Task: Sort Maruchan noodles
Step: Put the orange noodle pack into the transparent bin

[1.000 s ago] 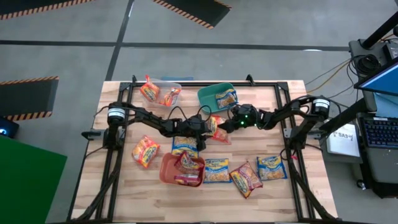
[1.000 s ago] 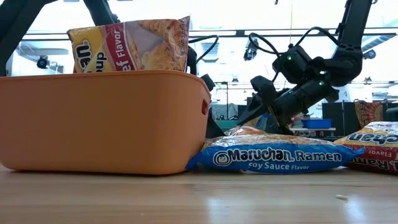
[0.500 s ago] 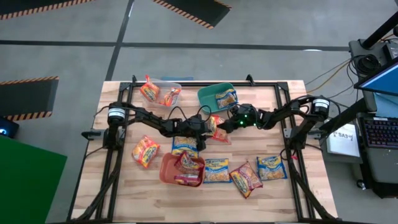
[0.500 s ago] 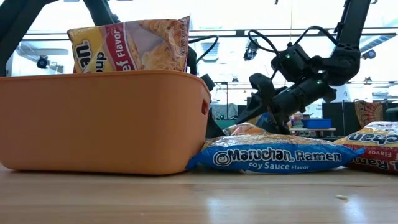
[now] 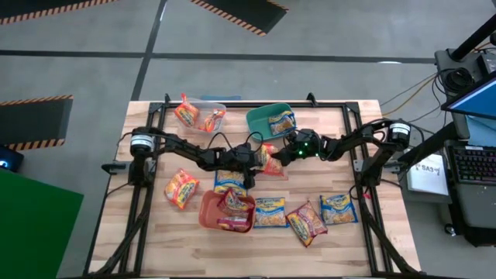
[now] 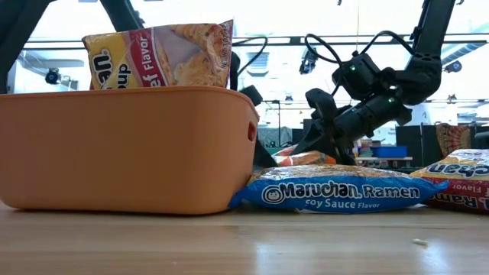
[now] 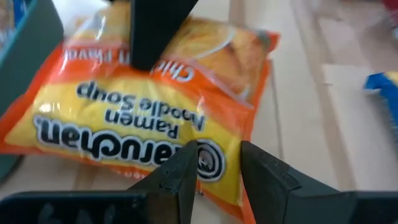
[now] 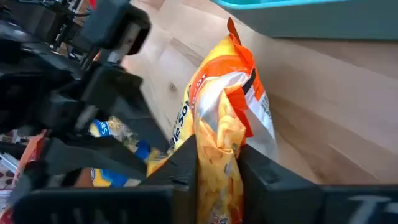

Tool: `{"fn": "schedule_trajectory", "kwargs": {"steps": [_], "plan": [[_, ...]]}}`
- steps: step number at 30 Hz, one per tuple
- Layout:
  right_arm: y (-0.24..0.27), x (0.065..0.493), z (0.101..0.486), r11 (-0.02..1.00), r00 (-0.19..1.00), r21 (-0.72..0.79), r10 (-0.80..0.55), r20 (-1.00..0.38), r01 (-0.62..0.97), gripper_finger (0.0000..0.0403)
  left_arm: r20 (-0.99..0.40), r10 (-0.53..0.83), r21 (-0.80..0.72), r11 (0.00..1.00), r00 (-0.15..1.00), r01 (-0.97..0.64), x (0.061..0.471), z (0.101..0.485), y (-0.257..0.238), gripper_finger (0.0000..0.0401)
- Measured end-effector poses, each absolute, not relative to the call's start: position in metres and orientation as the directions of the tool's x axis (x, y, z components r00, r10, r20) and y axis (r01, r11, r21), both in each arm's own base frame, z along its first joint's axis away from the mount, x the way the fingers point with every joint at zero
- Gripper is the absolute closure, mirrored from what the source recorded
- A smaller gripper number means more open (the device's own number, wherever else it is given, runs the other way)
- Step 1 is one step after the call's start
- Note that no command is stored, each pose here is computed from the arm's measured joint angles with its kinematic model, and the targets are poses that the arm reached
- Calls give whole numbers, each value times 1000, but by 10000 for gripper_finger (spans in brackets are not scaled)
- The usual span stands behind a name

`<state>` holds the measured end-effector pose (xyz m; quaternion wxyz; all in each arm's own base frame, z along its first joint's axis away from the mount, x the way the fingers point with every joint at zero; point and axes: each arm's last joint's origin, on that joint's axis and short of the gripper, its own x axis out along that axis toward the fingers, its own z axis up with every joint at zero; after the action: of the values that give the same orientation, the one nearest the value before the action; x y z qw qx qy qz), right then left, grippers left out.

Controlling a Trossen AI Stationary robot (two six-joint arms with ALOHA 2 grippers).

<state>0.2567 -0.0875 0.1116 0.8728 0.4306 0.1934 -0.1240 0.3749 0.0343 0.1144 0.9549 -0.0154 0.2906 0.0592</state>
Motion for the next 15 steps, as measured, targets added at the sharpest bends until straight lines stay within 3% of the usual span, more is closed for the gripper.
{"fn": "schedule_trajectory", "kwargs": {"steps": [4, 10, 15], "plan": [[-87, 257, 114, 619, 898, 694, -43, -438, 368, 370, -552, 98, 38, 995, 828, -92, 371, 132, 31, 299], [-85, 256, 125, 673, 917, 673, -21, -398, 307, 372, -534, 81, 82, 996, 841, -44, 359, 166, 29, 299], [-78, 256, 144, 799, 944, 568, 3, -329, 196, 373, -449, -8, 101, 993, 894, 60, 344, 202, 25, 299]]}}
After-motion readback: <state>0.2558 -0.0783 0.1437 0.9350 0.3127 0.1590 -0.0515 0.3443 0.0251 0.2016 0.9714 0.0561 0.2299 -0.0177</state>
